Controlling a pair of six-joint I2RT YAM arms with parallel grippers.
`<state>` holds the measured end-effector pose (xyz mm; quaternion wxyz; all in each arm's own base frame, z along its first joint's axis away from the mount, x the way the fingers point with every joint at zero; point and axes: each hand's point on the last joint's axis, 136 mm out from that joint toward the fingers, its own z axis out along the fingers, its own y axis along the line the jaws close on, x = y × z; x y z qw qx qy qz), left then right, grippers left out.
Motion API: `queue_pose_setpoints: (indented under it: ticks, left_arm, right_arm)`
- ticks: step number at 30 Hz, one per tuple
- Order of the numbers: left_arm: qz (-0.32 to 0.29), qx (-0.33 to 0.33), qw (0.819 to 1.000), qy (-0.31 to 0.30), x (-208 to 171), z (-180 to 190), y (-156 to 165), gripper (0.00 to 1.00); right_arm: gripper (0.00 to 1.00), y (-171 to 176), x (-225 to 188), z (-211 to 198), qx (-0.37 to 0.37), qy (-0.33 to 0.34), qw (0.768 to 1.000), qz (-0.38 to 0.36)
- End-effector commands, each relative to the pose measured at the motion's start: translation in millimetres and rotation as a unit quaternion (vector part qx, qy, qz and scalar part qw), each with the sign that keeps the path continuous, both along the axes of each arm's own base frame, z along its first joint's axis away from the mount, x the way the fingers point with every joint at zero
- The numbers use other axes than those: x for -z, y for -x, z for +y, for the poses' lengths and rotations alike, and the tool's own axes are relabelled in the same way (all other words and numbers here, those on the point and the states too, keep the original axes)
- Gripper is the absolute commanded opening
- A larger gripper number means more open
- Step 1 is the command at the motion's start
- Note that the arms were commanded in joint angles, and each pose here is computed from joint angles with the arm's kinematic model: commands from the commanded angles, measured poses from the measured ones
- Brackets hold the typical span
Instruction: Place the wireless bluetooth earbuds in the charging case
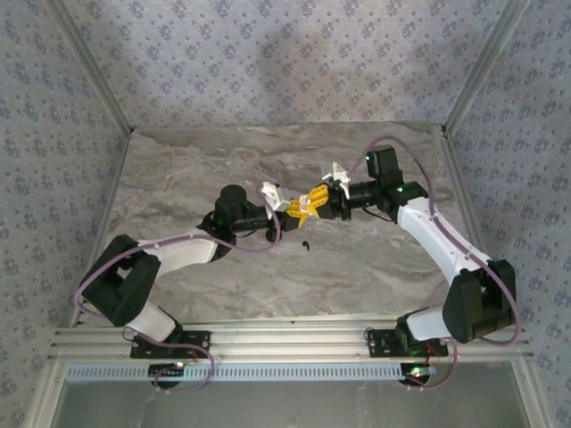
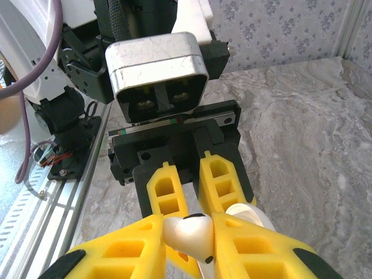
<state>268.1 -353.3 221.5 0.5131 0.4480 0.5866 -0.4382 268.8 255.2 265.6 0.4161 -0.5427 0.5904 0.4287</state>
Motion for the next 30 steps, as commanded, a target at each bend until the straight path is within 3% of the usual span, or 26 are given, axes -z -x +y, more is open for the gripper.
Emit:
queue_pose_setpoints:
  ticks: [1,21,30]
  left_arm:
    - [-0.041,0.01,0.999,0.028,-33,-1,5,0.1]
    - [-0.046,0.011,0.998,0.036,-42,0,7,0.1]
    - [-0.046,0.004,0.998,0.03,-40,1,5,0.1]
  right_arm:
    - [0.24,-1,-5,3,-0.009,0.0,1.0,-0.014]
    - [0.25,-1,13,12,-0.023,0.023,0.999,-0.003]
    - [0.38,-9,14,6,0.013,0.039,0.999,0.006]
